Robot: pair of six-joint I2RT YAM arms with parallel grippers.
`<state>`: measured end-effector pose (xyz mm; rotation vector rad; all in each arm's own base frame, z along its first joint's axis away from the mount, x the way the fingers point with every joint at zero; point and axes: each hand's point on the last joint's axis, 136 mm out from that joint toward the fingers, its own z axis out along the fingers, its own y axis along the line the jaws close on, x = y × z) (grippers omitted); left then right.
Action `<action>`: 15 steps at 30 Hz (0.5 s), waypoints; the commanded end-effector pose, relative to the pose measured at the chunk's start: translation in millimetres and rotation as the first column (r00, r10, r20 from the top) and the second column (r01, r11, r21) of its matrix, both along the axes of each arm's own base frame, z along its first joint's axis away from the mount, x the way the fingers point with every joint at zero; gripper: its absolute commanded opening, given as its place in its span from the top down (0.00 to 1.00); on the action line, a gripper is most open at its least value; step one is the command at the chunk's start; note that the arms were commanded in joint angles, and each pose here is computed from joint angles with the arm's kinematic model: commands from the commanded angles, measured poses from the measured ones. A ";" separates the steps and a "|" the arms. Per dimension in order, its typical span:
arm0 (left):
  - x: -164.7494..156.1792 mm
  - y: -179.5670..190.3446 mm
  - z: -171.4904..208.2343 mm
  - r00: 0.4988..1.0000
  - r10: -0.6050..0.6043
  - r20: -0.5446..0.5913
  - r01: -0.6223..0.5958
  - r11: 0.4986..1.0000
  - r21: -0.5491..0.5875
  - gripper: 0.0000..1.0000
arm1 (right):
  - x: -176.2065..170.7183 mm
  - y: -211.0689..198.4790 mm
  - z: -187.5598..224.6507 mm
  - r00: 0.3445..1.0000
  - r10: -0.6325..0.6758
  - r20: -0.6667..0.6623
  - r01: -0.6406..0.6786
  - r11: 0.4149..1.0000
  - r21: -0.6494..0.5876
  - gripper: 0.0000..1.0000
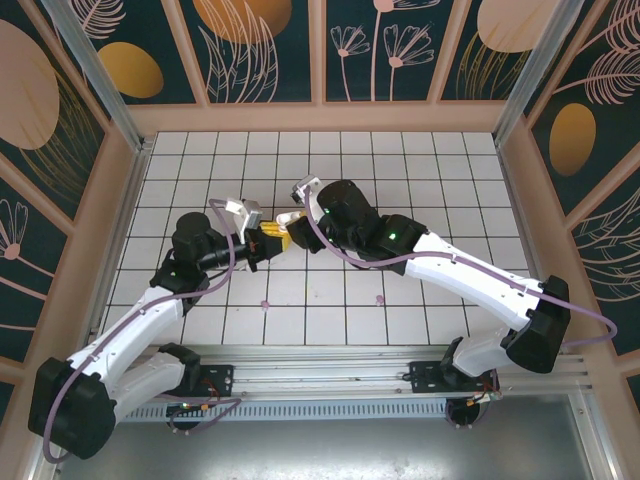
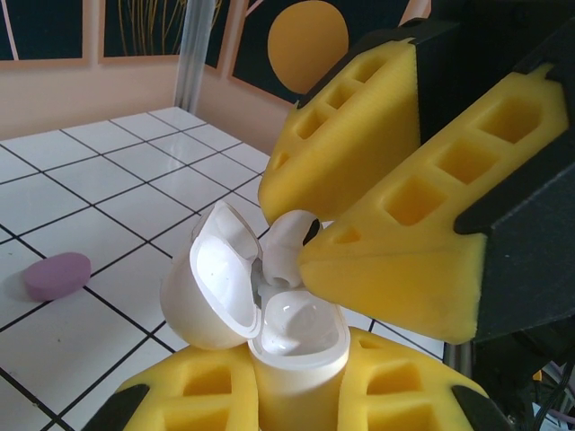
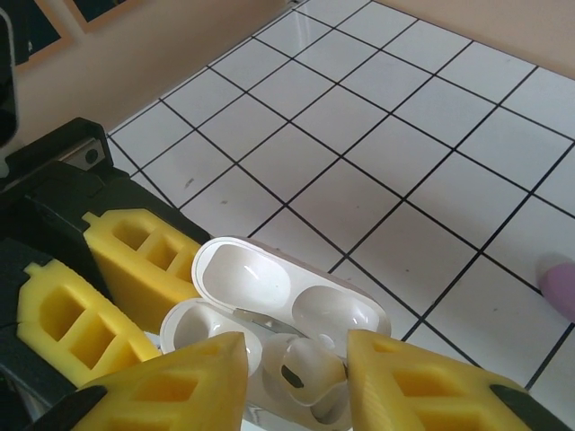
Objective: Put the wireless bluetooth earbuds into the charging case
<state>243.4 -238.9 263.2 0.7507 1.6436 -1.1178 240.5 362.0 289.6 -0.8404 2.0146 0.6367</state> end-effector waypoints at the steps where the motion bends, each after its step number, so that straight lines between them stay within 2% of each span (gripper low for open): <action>1: 2.4 3.4 38.3 0.989 0.029 0.142 -0.019 0.997 -0.071 1.00 | -22.4 8.7 16.5 0.996 0.081 -0.046 -0.077 0.995 0.066 0.64; 5: 2.9 3.5 38.2 0.990 0.032 0.140 -0.023 0.997 -0.068 1.00 | -24.5 9.2 29.2 0.995 0.085 -0.058 -0.078 0.990 0.118 0.57; 15: 2.3 5.2 35.3 0.990 0.041 0.136 -0.032 0.997 -0.066 1.00 | -22.7 2.2 54.7 0.994 0.064 -0.093 -0.043 0.976 0.212 0.49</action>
